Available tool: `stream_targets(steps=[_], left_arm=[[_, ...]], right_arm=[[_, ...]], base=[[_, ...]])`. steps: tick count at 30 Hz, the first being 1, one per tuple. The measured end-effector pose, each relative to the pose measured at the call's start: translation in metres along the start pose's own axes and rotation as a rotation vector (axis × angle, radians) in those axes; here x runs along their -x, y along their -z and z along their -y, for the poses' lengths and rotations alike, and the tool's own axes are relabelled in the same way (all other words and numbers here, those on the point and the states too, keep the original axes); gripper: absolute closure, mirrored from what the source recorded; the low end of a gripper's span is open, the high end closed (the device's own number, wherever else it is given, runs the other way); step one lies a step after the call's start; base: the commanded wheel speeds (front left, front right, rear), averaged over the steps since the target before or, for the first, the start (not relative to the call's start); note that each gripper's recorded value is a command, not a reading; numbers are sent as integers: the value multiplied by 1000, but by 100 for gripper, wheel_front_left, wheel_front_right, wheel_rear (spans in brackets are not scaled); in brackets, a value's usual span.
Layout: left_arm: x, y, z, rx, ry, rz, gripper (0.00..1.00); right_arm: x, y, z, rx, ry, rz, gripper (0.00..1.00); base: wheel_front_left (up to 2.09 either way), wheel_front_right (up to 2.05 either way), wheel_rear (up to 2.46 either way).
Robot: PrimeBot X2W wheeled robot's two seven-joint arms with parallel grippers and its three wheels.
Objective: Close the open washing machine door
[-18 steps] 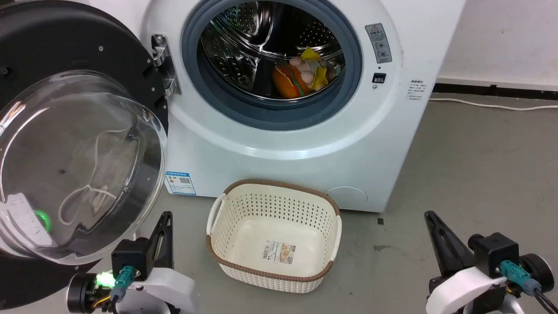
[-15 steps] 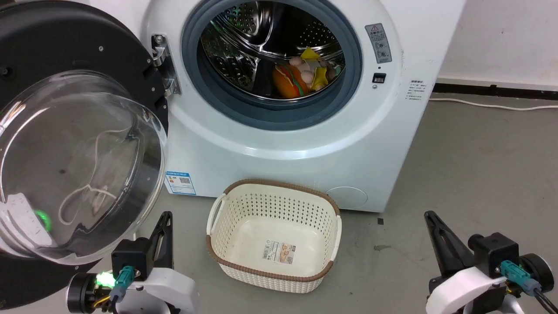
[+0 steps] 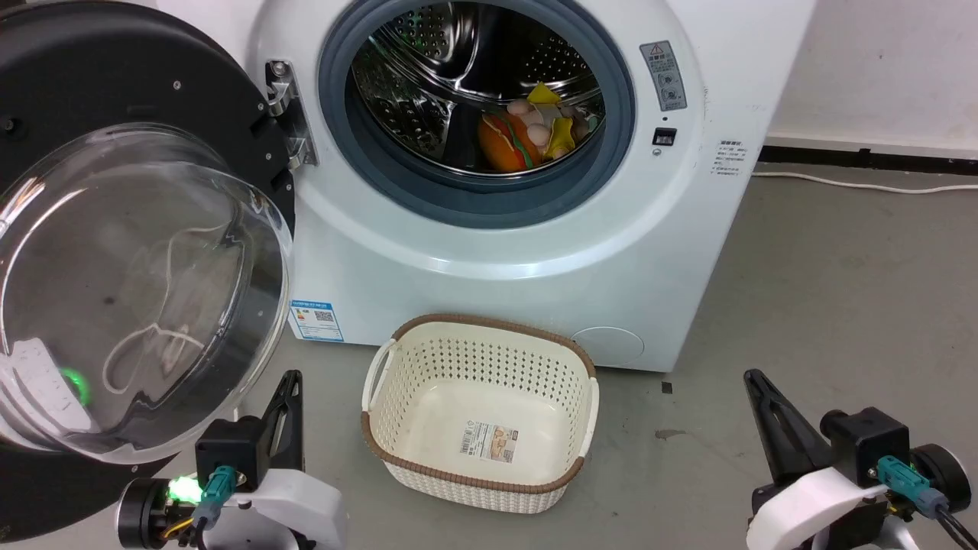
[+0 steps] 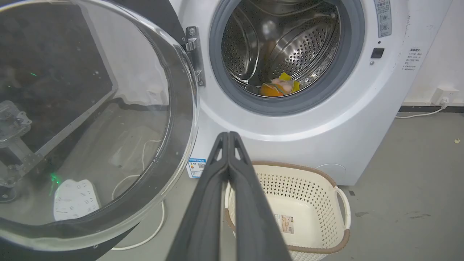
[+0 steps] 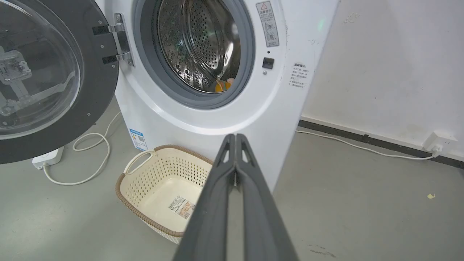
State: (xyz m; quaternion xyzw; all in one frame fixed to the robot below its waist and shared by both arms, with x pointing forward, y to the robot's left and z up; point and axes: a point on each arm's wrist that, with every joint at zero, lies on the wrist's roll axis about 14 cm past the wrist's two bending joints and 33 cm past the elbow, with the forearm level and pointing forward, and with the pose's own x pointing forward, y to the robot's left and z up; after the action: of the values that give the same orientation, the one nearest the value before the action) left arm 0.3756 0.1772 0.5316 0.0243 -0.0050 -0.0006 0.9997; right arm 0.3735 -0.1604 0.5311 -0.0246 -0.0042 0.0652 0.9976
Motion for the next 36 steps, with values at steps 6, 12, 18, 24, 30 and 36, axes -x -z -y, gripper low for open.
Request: stream_targets(steps=[6, 12, 18, 24, 30, 36], left_arm=[[0, 0, 0, 0, 0, 0, 100], [0, 0, 0, 0, -1, 0, 100], [0, 0, 0, 0, 0, 0, 0], [0, 0, 0, 0, 0, 2, 0], [1, -2, -2, 1, -5, 13, 0], [4, -4, -7, 1, -19, 28, 0]], right_arm=[[0, 0, 0, 0, 0, 0, 100], [0, 0, 0, 0, -1, 0, 100], [0, 0, 0, 0, 0, 0, 0], [0, 0, 0, -4, 1, 2, 0], [-1, -2, -1, -12, -3, 14, 0], [-5, -5, -7, -15, -22, 32, 0]], base=[[0, 0, 0], [0, 0, 0], [0, 0, 0], [0, 0, 0], [0, 0, 0], [0, 0, 0]])
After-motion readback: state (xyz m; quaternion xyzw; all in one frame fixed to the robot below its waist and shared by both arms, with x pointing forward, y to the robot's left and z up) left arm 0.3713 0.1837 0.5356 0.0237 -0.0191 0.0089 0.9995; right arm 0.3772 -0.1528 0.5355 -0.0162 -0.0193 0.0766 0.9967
